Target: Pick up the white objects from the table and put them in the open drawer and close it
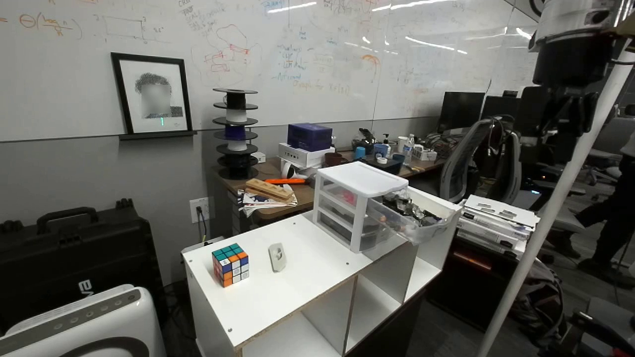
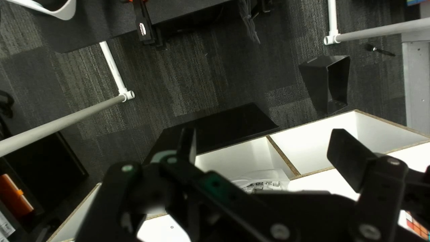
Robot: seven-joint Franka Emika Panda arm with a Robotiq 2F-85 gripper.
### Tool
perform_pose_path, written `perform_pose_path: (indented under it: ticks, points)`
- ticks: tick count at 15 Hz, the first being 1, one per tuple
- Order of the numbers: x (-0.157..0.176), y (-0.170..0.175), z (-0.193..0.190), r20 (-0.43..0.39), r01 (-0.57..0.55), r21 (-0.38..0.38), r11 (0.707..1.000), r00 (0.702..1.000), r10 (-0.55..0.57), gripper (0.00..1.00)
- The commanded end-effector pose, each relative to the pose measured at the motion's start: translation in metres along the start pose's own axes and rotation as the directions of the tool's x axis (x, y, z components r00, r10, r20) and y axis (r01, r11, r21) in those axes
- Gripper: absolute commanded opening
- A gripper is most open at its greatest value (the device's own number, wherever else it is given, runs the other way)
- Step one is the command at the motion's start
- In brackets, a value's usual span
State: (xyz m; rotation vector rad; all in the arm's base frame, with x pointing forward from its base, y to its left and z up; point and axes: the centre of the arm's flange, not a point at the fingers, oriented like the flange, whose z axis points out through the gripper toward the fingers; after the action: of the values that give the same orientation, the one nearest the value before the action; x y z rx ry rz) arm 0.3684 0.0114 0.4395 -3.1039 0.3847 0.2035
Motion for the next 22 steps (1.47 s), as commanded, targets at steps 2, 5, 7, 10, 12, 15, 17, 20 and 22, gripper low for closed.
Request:
perform_pose_path:
  ticks: [2,5,7,10,12,15,17,20,22]
  points:
    - [0.015,-0.002,0.000,-0.015,-0.012,-0.004,1.000,1.000,0.012,1.00]
    - [0.042,-0.012,0.001,-0.013,-0.001,-0.030,1.000,1.000,0.000,1.00]
    - [0.063,-0.024,0.001,-0.019,0.011,-0.044,0.999,1.000,-0.012,1.00]
    - [0.098,-0.050,0.006,-0.027,0.048,-0.070,0.996,0.998,-0.050,1.00]
    - [0.119,-0.073,0.018,-0.028,0.083,-0.090,0.993,0.996,-0.086,1.00]
    - [0.144,-0.113,0.040,-0.028,0.135,-0.145,0.980,0.990,-0.141,1.00]
    - [0.157,-0.141,0.055,-0.024,0.161,-0.183,0.970,0.985,-0.168,1.00]
    - [0.174,-0.178,0.076,-0.075,0.167,-0.228,0.959,0.979,-0.188,1.00]
    - [0.188,-0.199,0.092,-0.123,0.162,-0.243,0.956,0.973,-0.196,1.00]
